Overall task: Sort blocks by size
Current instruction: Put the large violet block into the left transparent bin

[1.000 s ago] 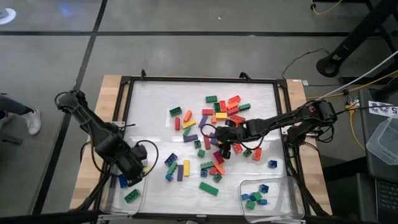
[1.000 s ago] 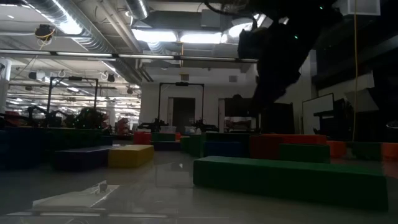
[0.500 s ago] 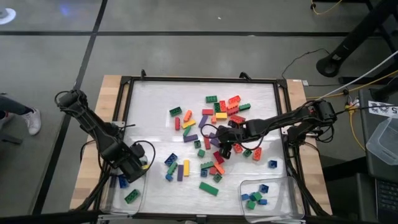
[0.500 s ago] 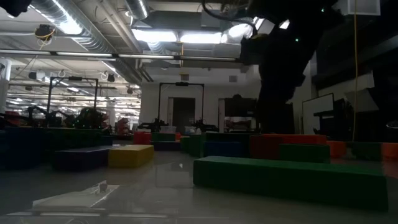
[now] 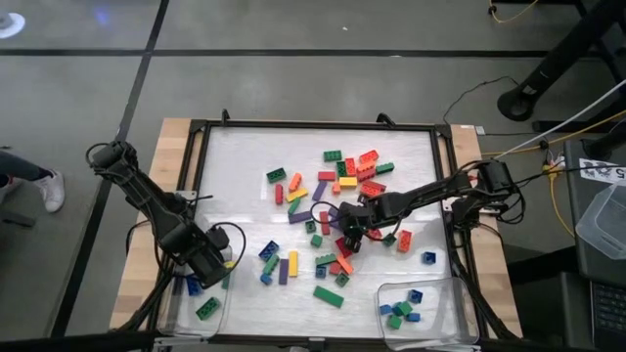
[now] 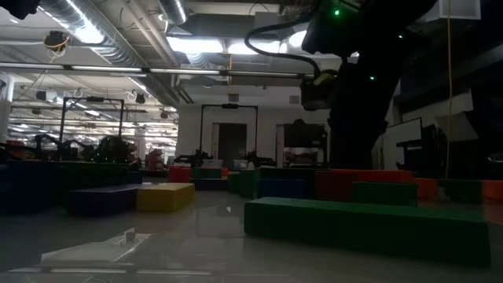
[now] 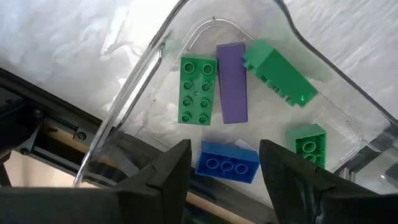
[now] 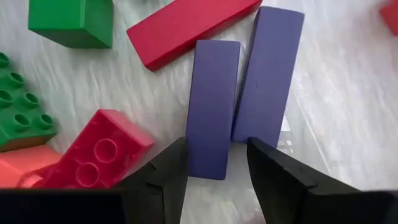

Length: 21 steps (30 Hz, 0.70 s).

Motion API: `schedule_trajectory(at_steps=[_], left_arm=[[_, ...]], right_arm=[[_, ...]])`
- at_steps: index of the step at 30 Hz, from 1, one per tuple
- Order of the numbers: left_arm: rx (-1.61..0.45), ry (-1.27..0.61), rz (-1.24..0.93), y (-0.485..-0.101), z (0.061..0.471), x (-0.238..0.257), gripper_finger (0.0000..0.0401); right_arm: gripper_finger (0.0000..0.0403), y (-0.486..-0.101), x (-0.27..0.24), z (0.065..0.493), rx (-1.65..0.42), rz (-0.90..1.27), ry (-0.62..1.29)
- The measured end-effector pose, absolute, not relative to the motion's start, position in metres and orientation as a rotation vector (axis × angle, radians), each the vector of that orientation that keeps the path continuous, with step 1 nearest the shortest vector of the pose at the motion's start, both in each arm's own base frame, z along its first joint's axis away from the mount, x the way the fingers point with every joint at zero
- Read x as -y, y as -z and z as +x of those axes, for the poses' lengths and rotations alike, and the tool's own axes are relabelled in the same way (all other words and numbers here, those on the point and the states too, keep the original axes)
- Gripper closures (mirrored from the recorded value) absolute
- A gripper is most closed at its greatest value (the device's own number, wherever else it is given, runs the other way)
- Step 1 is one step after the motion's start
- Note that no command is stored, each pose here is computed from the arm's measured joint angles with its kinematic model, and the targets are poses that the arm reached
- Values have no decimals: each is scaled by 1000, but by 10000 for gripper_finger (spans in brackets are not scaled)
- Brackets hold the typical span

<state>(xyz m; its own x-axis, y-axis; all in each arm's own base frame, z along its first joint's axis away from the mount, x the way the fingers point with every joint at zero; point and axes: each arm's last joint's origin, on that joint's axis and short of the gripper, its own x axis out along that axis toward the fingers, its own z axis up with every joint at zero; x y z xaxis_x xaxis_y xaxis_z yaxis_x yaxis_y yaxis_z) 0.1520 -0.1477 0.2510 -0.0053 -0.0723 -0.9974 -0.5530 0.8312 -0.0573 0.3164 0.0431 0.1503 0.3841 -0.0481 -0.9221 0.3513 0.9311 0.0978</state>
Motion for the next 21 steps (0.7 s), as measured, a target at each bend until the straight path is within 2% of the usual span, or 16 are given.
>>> schedule_trajectory(at_steps=[11, 21], left_arm=[[-1512, -384, -462, -251, 153, 147, 223], [-1495, -366, -483, -251, 155, 149, 223]], right_arm=[[237, -149, -43, 318, -1145, 301, 255], [237, -164, -45, 328, -1132, 296, 237]])
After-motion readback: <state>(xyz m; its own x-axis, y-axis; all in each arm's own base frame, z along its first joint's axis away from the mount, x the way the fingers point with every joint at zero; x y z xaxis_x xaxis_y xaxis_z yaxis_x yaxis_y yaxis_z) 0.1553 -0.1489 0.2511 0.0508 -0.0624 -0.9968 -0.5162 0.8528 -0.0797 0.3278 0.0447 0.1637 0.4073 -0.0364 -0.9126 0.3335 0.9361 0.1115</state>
